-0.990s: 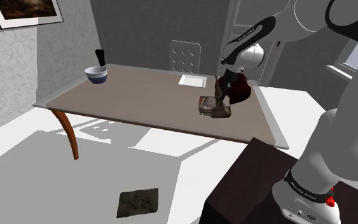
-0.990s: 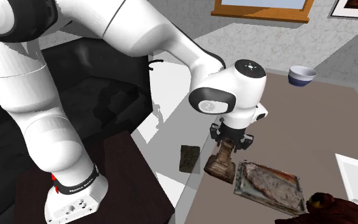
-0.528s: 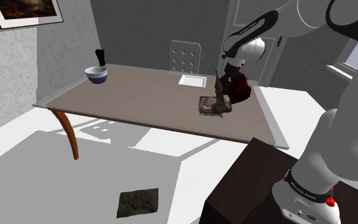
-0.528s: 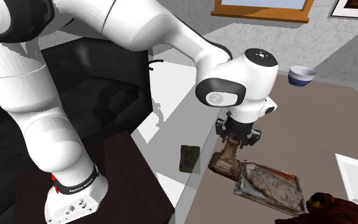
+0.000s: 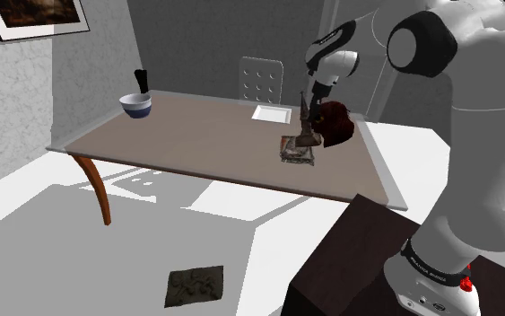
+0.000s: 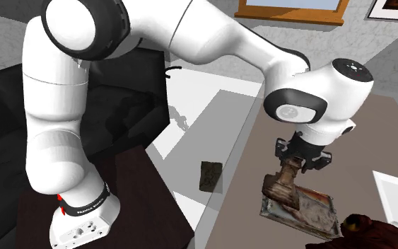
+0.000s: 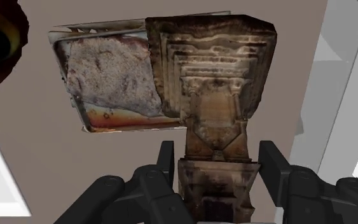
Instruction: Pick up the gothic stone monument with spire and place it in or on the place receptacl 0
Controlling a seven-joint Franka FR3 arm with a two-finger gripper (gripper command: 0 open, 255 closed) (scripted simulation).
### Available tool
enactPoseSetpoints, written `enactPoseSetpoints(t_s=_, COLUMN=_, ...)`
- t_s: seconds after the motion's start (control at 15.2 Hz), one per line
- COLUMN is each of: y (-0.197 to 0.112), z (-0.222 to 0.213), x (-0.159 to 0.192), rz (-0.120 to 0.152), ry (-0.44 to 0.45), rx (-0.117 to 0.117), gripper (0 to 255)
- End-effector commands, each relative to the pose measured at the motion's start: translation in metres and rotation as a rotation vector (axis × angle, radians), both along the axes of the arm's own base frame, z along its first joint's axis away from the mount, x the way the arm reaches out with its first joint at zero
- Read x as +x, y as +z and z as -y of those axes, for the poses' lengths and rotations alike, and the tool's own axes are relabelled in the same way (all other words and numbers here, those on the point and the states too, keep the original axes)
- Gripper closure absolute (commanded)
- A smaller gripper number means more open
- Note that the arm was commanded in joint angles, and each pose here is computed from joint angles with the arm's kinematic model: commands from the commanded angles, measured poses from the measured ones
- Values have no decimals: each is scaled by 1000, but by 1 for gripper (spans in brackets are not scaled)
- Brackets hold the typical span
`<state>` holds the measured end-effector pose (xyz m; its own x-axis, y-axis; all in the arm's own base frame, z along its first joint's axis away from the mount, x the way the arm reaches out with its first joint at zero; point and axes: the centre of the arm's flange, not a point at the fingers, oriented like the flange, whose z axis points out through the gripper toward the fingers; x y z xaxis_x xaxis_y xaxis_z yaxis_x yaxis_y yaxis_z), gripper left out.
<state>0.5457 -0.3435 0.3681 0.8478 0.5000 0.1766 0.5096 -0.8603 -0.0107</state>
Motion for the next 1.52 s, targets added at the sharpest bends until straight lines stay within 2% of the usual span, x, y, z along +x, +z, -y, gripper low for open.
enactPoseSetpoints(t_s=0.0, y=2, z=21, x=15, rz=1, ry=1, rx=1, gripper=255)
enactPoseSetpoints(t_s=0.26, y=3, z=68, x=53, rz=1, ry=1, rx=1, gripper=255)
enactPoseSetpoints(t_s=1.12, y=-66, z=68, x=53, rz=1, ry=1, rx=1, gripper=255)
enactPoseSetpoints(t_s=1.45, y=-69, z=68, x=53, rz=1, ry=1, rx=1, gripper=255)
